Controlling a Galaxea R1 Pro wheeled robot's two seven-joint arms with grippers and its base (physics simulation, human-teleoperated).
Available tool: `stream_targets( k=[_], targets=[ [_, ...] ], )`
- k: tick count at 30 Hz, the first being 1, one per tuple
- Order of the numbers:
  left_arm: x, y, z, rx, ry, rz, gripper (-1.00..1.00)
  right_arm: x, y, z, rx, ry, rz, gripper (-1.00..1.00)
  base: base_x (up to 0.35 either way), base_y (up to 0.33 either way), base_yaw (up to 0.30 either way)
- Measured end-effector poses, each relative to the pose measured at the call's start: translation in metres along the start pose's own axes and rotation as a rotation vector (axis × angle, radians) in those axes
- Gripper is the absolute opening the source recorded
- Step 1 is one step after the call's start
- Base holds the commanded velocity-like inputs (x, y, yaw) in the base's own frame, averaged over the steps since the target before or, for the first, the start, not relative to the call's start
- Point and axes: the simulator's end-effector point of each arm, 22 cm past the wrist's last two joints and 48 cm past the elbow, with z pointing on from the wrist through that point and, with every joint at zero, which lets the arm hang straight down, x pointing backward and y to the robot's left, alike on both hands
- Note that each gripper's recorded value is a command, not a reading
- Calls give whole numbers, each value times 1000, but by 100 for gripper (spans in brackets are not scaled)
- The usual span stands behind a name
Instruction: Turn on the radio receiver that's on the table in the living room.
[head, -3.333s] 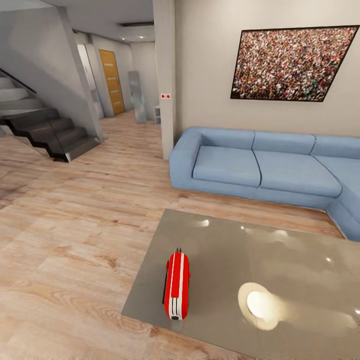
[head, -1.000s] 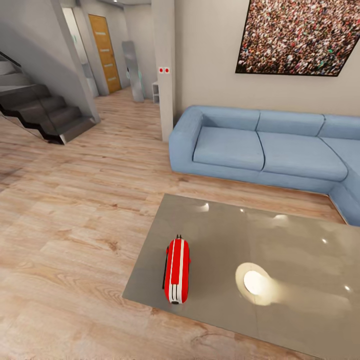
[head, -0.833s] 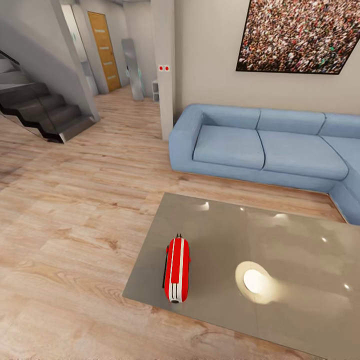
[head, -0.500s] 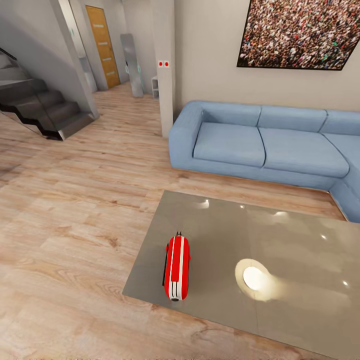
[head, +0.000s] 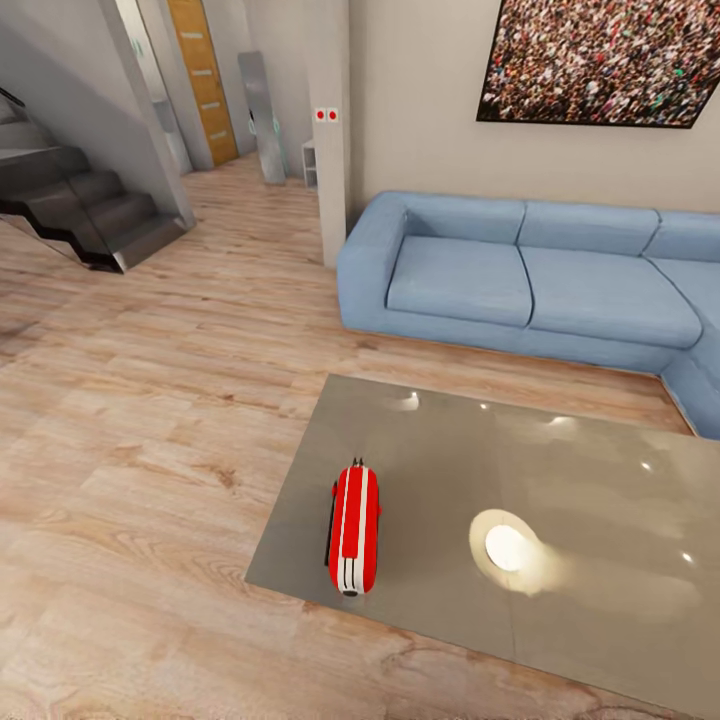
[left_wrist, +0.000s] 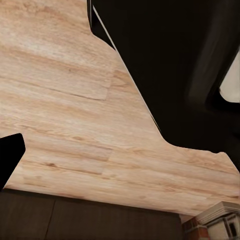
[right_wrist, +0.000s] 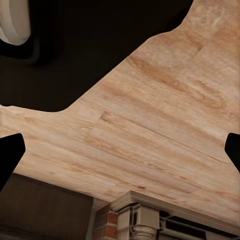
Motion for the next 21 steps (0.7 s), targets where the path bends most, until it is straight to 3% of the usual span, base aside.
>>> stream_targets(
  k=[21],
  targets=[
    [11,0,0,-1,30,1,100,12,1,0,-5,29,3,100,0,0,0]
  ],
)
